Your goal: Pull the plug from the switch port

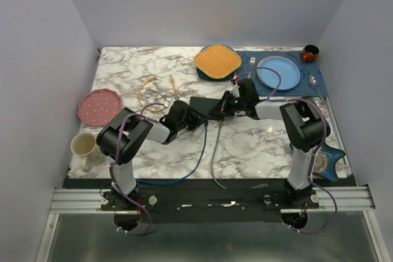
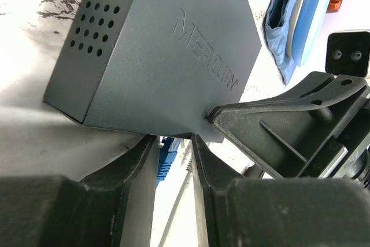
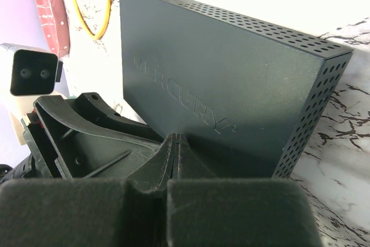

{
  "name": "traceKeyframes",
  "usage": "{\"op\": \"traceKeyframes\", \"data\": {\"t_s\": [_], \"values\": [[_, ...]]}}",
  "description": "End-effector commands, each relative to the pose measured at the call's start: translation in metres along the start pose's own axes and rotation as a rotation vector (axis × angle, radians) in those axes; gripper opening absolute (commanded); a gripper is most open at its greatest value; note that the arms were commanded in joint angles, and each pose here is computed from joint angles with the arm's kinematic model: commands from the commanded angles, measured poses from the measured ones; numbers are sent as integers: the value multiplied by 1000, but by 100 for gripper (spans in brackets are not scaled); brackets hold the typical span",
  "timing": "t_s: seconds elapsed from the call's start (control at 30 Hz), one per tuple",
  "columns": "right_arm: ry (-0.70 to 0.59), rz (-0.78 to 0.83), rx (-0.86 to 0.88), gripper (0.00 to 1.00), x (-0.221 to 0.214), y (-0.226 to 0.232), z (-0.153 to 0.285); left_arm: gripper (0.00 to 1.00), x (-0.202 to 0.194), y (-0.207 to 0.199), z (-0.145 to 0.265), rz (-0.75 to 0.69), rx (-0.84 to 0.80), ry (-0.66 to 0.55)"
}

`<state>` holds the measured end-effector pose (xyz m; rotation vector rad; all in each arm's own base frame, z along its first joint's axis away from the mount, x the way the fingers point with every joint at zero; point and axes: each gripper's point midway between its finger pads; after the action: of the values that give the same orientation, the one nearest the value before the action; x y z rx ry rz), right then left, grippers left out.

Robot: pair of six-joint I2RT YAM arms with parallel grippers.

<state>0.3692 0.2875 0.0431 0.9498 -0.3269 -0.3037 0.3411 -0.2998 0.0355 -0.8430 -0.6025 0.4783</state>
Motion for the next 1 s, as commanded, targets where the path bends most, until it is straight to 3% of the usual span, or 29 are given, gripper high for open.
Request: {"op": "traceKeyframes", "data": {"t_s": [0.0, 0.13, 0.3, 0.47, 0.53, 0.67, 0.97], "values": [[0, -40, -127, 1, -9, -42, -1, 34, -24, 54, -1, -32, 160, 68], [0, -39, -127, 1, -9, -42, -1, 32, -24, 55, 0, -41, 159, 71], [-2, -40, -128, 1, -7, -42, -1, 20, -25, 58, 2, -43, 154, 77], [1, -39, -128, 1, -8, -42, -2, 18, -24, 56, 3, -46, 141, 77], [0, -39, -127, 1, -8, -42, -1, 19, -26, 56, 4, -48, 134, 88], [-2, -40, -128, 1, -7, -42, -1, 29, -29, 55, 5, -63, 122, 110], [-2, -37, -129, 1, -8, -43, -1, 29, -34, 62, 6, -59, 132, 127]]}}
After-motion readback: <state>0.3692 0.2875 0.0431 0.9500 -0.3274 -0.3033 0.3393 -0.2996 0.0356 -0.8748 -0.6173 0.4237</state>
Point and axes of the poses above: each gripper's point midway between its finger pads, its own z axis back along the fingers, its own y axis along the line the jaws close on, x = y × z, and after that the axes turned 12 degrees about -z, right-handed
